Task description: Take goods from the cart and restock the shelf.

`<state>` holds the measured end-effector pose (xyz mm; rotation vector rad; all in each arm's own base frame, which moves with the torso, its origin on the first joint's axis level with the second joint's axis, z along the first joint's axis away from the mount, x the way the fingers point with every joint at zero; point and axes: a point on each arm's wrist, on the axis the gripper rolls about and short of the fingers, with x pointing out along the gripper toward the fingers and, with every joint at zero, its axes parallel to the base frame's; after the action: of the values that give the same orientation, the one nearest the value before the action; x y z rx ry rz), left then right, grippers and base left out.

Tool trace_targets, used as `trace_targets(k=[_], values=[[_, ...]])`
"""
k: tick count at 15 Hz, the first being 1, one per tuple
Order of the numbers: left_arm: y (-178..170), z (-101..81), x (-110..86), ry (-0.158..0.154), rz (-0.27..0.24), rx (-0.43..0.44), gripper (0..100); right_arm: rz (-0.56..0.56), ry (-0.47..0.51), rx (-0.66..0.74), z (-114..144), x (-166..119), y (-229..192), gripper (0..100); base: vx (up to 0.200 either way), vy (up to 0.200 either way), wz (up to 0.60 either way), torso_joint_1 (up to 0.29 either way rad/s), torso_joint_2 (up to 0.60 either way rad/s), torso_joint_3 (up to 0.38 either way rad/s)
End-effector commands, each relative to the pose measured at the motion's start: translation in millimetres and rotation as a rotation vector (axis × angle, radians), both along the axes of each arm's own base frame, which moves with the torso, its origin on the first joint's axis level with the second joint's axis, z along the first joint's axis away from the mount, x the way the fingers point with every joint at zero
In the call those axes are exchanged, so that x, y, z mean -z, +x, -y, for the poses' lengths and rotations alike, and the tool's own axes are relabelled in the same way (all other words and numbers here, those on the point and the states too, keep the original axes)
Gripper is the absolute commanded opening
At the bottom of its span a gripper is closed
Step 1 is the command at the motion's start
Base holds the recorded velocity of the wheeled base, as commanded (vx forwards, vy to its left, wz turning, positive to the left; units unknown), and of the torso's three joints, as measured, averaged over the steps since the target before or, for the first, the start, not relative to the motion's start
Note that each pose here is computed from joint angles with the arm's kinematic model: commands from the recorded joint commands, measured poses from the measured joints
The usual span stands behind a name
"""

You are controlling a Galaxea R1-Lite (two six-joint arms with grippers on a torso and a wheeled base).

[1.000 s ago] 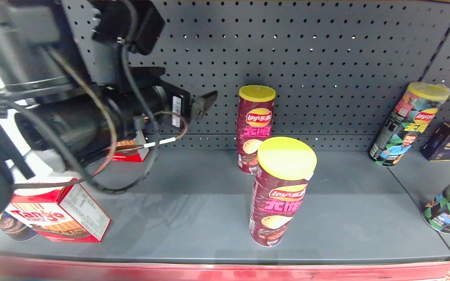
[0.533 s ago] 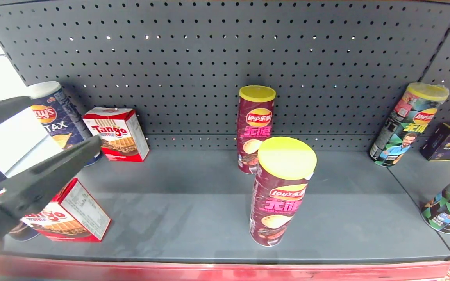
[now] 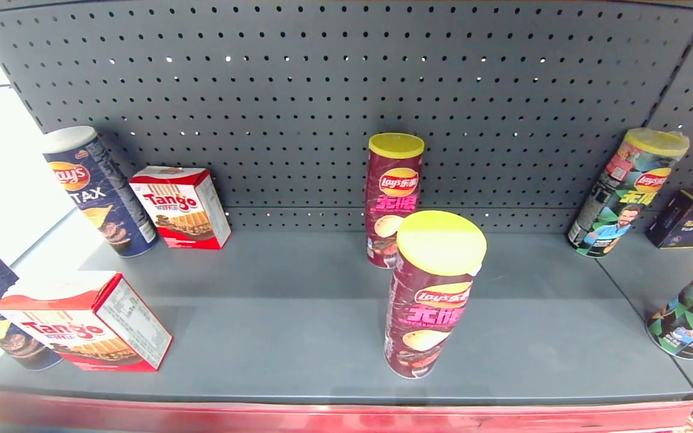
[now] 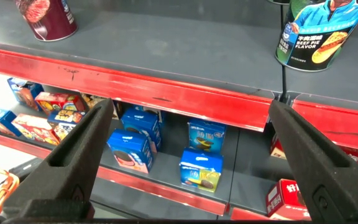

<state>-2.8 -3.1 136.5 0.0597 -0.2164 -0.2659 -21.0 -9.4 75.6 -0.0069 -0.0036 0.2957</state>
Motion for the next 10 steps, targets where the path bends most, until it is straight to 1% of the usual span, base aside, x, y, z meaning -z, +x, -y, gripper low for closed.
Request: trace_targets(k=[1,2,3,4,5,7,9,10], values=[[-19.5,4.4,35.8,-0.012,-0.022,0.026,100,-0.001,-0.001,0.0,0.0,-0.1,0.1,100,0.0,0.0,0.0,0.0,0.0,0.0],[-20.8,4.5,43.1,-0.005,-0.065,0.055,100,-0.001,-0.001,0.0,0.0,-0.1,0.1,100,0.0,0.0,0.0,0.0,0.0,0.0],[-21.3,4.3,54.0,0.024,-0.141,0.058,100,-0.001,-0.001,0.0,0.0,-0.1,0.1,100,0.0,0.0,0.0,0.0,0.0,0.0],[-21.3,4.2,55.3,0.032,-0.154,0.056,100,-0.001,-0.001,0.0,0.0,-0.1,0.1,100,0.0,0.0,0.0,0.0,0.0,0.0],[-21.1,3.8,54.8,0.029,-0.147,0.038,100,-0.001,-0.001,0.0,0.0,-0.1,0.1,100,0.0,0.0,0.0,0.0,0.0,0.0],[-20.5,2.0,54.4,0.011,-0.148,-0.05,100,-0.001,-0.001,0.0,0.0,-0.1,0.1,100,0.0,0.0,0.0,0.0,0.0,0.0],[-20.4,1.5,54.4,0.007,-0.148,-0.069,100,-0.001,-0.001,0.0,0.0,-0.1,0.1,100,0.0,0.0,0.0,0.0,0.0,0.0],[-20.4,1.6,54.4,-0.027,-0.157,-0.062,100,-0.001,-0.001,0.0,0.0,-0.1,0.1,100,0.0,0.0,0.0,0.0,0.0,0.0]])
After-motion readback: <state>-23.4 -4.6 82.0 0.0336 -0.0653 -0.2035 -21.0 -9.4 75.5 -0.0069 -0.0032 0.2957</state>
